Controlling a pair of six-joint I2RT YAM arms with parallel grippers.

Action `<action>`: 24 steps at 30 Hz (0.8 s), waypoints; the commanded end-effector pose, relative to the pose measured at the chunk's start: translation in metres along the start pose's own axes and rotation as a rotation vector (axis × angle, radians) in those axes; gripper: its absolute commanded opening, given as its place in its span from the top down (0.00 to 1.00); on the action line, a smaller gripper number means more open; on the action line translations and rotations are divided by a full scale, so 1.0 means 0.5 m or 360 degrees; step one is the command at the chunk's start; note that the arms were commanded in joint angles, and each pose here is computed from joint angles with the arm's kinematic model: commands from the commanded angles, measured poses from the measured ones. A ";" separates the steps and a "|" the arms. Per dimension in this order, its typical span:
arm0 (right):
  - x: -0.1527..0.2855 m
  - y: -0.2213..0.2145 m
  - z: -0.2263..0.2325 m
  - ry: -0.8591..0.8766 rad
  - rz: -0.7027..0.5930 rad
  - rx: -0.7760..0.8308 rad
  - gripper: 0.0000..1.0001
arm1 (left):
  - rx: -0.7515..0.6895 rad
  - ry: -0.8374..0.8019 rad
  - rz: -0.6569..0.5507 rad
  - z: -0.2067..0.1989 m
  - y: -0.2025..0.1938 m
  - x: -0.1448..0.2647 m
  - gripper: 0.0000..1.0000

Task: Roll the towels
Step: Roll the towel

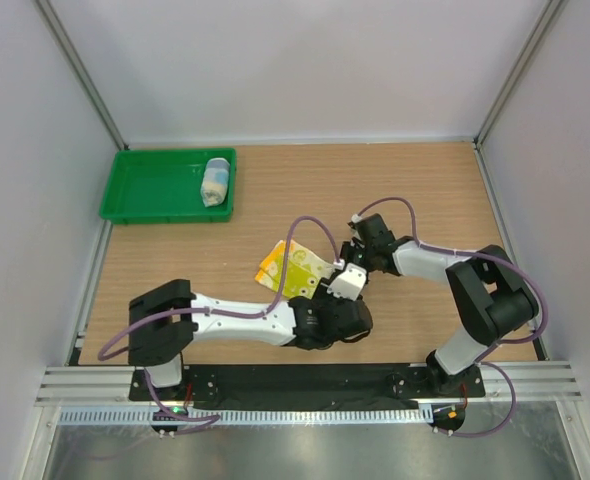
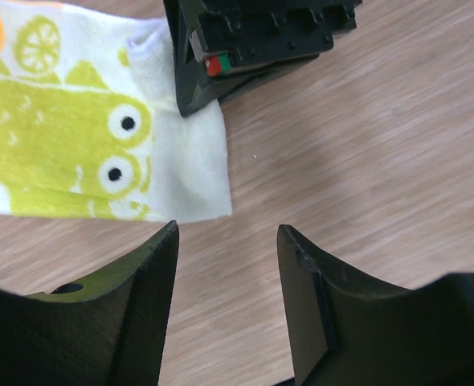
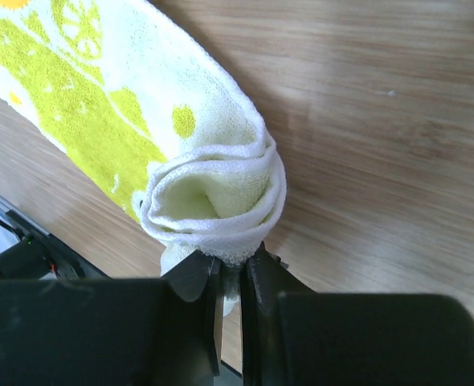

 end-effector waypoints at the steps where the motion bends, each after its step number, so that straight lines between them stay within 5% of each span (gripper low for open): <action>1: 0.029 0.007 0.027 0.0021 -0.0022 0.0055 0.89 | -0.0155 0.0295 -0.0168 0.004 0.024 -0.019 0.46; 14: 0.058 0.006 0.054 0.0121 -0.0019 0.0070 0.90 | -0.0241 0.0353 -0.0113 -0.017 -0.036 -0.071 0.44; 24: 0.069 0.002 0.067 0.0186 0.0018 0.0062 0.90 | -0.0217 0.0302 -0.0123 -0.008 -0.069 -0.082 0.58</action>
Point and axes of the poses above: each gripper's point midway between its finger pads, its own x axis back along the fingers, its own z axis along the line the jaws close on, y = z × x, the point moved 9 cm from there along x, back along the fingers, and after that the axes turned 4 degrees about -x, right-handed, at the moved point
